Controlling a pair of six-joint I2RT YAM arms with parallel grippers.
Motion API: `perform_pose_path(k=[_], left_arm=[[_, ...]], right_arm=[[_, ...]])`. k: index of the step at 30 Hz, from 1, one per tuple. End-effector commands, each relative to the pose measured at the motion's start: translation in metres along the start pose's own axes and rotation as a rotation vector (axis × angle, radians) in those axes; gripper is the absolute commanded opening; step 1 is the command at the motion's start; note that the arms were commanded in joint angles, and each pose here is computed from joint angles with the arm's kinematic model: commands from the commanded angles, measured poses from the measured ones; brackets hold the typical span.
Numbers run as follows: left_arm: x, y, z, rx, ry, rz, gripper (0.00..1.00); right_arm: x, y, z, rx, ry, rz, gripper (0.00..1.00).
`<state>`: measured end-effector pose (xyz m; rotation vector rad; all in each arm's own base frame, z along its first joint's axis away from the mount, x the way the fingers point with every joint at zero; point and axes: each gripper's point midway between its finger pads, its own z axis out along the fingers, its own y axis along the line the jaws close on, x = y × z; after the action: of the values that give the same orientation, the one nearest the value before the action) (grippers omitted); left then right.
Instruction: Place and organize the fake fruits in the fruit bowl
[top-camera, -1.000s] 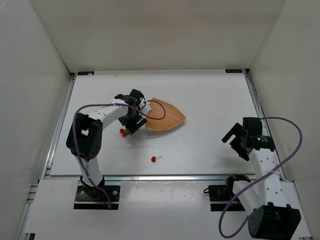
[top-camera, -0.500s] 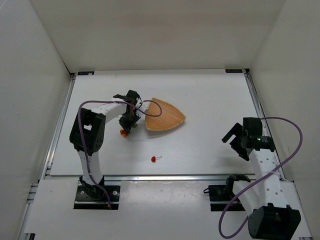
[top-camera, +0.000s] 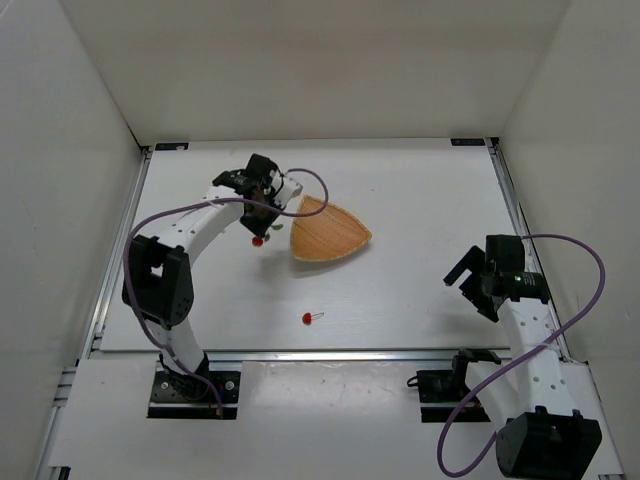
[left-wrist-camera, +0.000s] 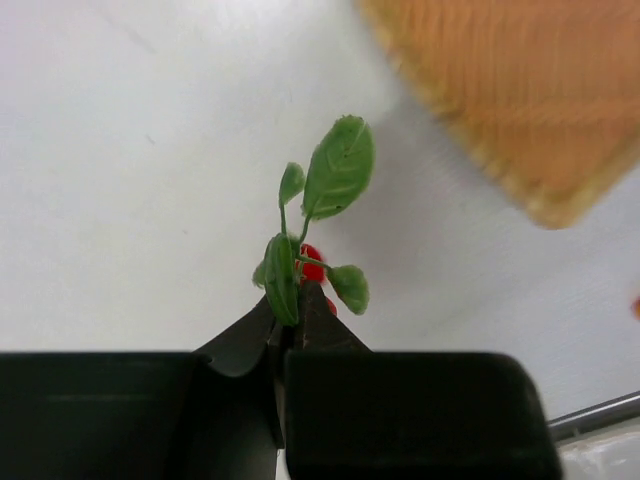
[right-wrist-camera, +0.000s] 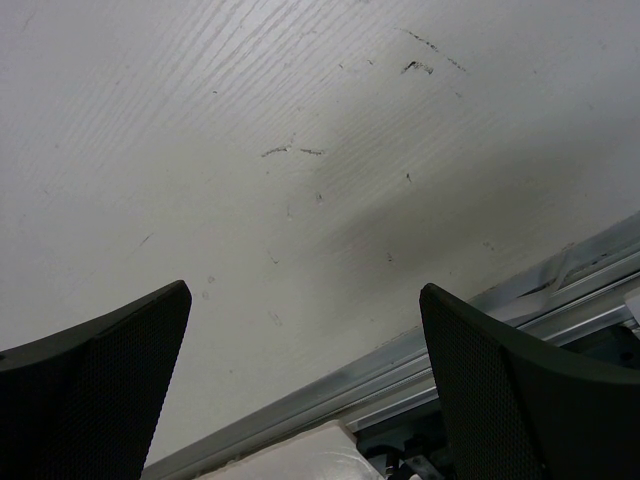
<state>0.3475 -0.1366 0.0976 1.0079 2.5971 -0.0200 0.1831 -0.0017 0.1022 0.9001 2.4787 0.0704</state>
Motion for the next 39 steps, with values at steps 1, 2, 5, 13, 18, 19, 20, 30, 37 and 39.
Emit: perform_pose_path(k=[1, 2, 5, 13, 18, 19, 20, 30, 37, 39], left_arm=[[-0.069, -0.021, -0.063, 0.014, -0.252, 0.059, 0.1], [-0.078, -0.027, -0.066, 0.028, -0.27, 0.074, 0.1], [-0.099, -0.05, -0.055, 0.068, -0.26, 0.127, 0.1], [-0.135, -0.074, -0.011, 0.112, -0.223, 0.186, 0.24], [-0.155, -0.077, -0.03, 0.093, -0.286, 0.193, 1.0], [-0.156, -0.075, -0.035, 0.081, -0.295, 0.183, 1.0], [-0.158, -0.068, -0.052, 0.04, -0.324, 0.177, 1.0], [-0.063, 0.042, -0.104, -0.173, -0.304, -0.076, 1.0], [0.013, 0.06, -0.105, -0.17, -0.257, -0.205, 1.0], [0.02, 0.064, -0.107, -0.174, -0.266, -0.225, 1.0]], right_arm=[[-0.002, 0.001, 0.001, -0.005, -0.004, -0.007, 0.99], [0.002, 0.002, 0.003, -0.012, 0.012, 0.001, 0.99], [0.002, 0.005, 0.004, -0.024, 0.019, 0.002, 0.99], [0.006, 0.031, -0.006, -0.127, 0.002, -0.117, 0.99], [0.023, 0.073, -0.023, -0.33, -0.016, -0.288, 0.99], [0.028, 0.083, -0.026, -0.376, -0.012, -0.318, 0.99], [0.034, 0.097, -0.029, -0.444, -0.007, -0.349, 0.99], [0.163, 0.203, -0.055, -0.651, 0.05, -1.079, 0.99], [0.233, 0.258, -0.041, -0.575, 0.049, -1.579, 0.99], [0.246, 0.254, -0.025, -0.574, 0.111, -1.664, 0.99]])
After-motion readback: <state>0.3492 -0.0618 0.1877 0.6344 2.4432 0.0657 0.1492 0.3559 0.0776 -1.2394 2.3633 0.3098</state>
